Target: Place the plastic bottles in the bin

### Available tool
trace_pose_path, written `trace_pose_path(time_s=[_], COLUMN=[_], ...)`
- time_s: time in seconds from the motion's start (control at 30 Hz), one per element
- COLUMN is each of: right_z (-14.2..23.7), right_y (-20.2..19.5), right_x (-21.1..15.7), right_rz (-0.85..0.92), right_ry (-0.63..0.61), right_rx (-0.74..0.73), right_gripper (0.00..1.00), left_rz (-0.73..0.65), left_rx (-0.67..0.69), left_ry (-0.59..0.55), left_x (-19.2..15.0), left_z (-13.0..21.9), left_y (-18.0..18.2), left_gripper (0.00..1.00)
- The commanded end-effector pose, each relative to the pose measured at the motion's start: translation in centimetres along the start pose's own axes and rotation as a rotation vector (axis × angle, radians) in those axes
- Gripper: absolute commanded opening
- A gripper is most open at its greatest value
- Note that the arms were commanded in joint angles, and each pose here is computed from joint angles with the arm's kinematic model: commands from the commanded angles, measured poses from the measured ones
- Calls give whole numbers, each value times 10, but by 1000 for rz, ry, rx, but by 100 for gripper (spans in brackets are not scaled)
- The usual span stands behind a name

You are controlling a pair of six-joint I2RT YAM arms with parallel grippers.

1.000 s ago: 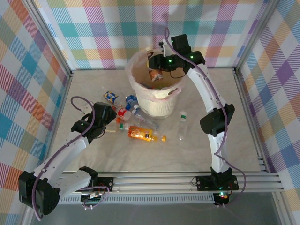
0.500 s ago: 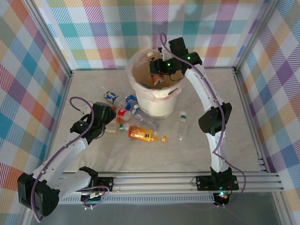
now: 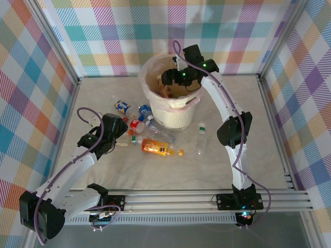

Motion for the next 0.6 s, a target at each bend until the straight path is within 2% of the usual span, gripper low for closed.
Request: trace_pose_path(time_s=[0.0,0.17,0.23,0.57], right_z=[-7,6,16,85], right_y=[1,8,12,39], right_x=[-5,1,4,16], right_rz=[13,31,40,101], right_ry=[29,9,-10,-128], right_rx=[-3,-2,-9,-61], right_gripper=[83,91,100,100], left_rz=[15,18,22,72], left_rx=[28,31,32,18], left_ry=[-20,-18,-17,23], left_x=[1,0,0,-6], left_z=[-2,-3,-4,-12], left_y=[7,8,8,5], left_gripper=[100,100,100,100])
Point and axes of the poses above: each hand's point on the last joint's axis, 136 mm out from that joint toward the fingers, its own z axis back along the fingers, its own y axis along the line the jaws close on, x = y × z, the point moved 9 cm from there along z, back along the fingers, and after that the axes turned 7 degrees about z, right-handed, at the moved point
